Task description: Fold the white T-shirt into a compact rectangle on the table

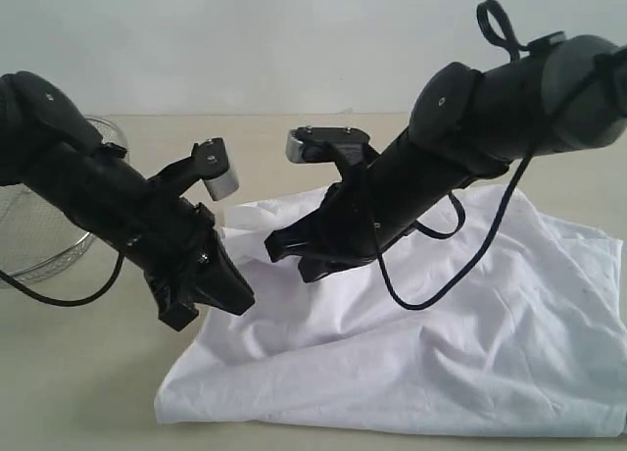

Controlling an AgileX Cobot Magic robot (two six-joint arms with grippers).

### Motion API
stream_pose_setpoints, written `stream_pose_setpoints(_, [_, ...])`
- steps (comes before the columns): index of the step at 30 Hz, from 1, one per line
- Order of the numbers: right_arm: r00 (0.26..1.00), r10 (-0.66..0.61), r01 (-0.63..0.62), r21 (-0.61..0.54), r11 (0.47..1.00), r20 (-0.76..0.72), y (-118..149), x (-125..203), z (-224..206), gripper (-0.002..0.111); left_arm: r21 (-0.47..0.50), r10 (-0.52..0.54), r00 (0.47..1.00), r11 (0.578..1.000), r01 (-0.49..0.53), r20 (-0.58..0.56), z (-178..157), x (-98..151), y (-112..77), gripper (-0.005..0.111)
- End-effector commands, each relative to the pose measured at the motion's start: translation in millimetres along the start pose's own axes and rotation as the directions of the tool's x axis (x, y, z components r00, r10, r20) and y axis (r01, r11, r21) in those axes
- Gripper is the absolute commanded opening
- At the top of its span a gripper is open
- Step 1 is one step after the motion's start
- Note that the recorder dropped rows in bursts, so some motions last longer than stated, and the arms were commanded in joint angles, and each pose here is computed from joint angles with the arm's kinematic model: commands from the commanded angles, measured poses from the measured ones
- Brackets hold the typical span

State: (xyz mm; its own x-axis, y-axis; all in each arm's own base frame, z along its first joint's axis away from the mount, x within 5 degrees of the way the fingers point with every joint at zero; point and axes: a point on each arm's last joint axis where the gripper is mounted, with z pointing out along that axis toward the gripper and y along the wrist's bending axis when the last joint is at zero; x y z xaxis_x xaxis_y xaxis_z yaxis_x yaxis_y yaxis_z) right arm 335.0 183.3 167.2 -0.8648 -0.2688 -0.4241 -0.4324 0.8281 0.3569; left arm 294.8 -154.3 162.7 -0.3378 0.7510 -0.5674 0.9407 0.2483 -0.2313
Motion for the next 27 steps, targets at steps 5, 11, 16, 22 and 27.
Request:
stream_pose_setpoints(5, [0.997,0.001,-0.006,0.065,0.998,0.073,-12.2,-10.0,17.7,0.0,-0.01,-0.009,1.0,1.0,0.009,0.006,5.6,0.8,1.9,0.004])
stream_pose_setpoints(11, [0.981,0.028,-0.047,0.094,0.995,0.192,-13.9,-32.9,15.5,0.0,-0.003,-0.016,1.0,1.0,0.016,0.003,7.8,1.9,2.5,0.004])
stream_pose_setpoints(16, [0.97,0.055,-0.076,0.08,0.994,0.235,-13.5,-50.4,17.1,0.0,-0.003,-0.025,1.0,1.0,0.025,0.005,7.8,1.8,2.5,0.004])
stream_pose_setpoints(22, [0.964,0.094,-0.116,0.075,0.99,0.25,-17.3,-56.2,22.3,0.0,-0.004,-0.025,1.0,1.0,0.025,-0.002,7.8,2.5,2.5,0.004])
stream_pose_setpoints(27, [0.983,0.097,-0.104,0.04,0.994,0.154,-16.8,-48.5,21.2,0.0,-0.067,-0.052,0.999,0.996,0.051,-0.004,7.6,2.9,8.3,0.004])
